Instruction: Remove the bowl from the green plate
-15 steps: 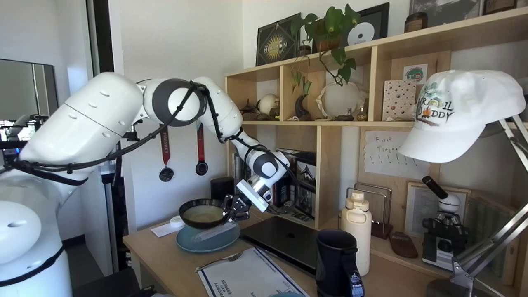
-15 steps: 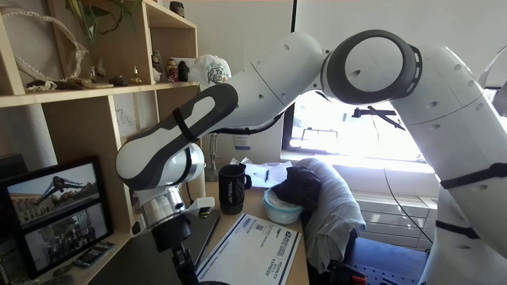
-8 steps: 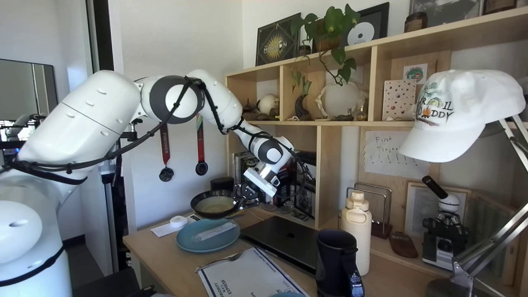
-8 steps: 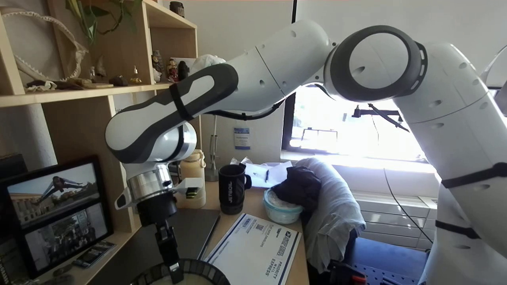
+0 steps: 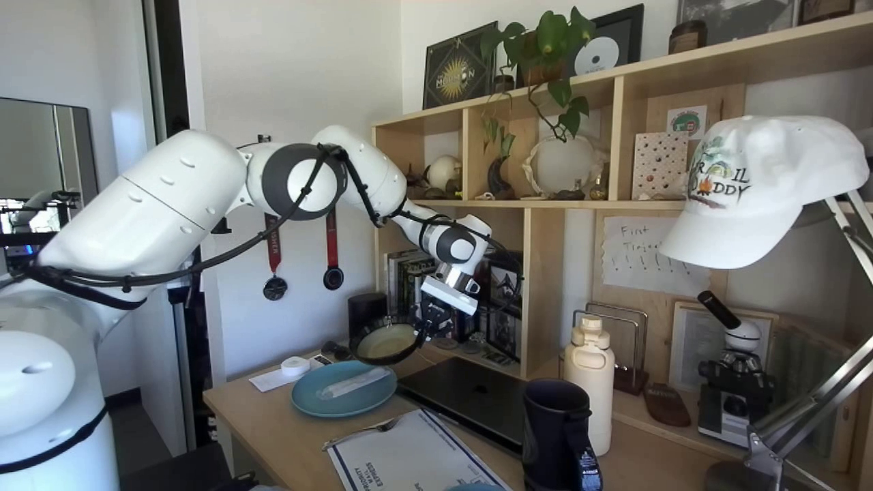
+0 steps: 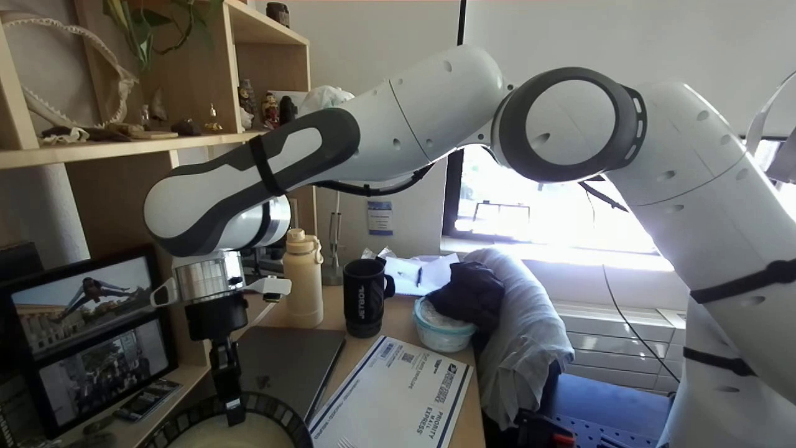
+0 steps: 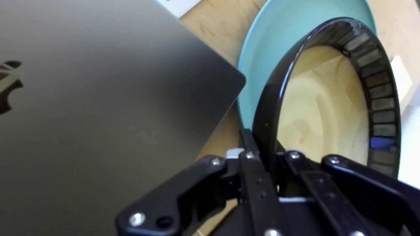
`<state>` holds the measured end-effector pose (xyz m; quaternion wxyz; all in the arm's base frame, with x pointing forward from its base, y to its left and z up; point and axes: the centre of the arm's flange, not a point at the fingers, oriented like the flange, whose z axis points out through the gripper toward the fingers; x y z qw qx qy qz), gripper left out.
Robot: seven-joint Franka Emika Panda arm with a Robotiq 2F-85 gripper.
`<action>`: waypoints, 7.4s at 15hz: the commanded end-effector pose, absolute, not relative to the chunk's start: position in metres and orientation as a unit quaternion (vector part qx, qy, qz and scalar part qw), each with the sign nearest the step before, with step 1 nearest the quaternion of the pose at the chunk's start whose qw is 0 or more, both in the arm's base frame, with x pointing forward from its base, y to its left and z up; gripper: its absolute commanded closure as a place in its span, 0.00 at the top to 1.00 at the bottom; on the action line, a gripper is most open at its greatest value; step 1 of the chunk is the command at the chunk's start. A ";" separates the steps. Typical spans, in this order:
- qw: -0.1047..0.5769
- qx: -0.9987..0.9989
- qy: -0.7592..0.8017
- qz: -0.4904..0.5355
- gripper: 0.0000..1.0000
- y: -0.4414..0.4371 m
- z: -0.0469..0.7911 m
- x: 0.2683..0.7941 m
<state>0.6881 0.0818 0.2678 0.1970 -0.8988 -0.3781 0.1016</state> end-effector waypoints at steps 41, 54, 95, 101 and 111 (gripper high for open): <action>0.168 -0.940 -0.285 0.087 0.05 0.147 0.249 0.793; 0.154 -0.956 -0.239 0.066 0.05 0.143 0.229 0.785; 0.159 -0.945 -0.233 0.164 1.00 0.121 0.330 0.695; 0.161 -0.942 -0.226 0.188 1.00 0.118 0.345 0.671; 0.161 -0.946 -0.196 0.202 1.00 0.107 0.368 0.619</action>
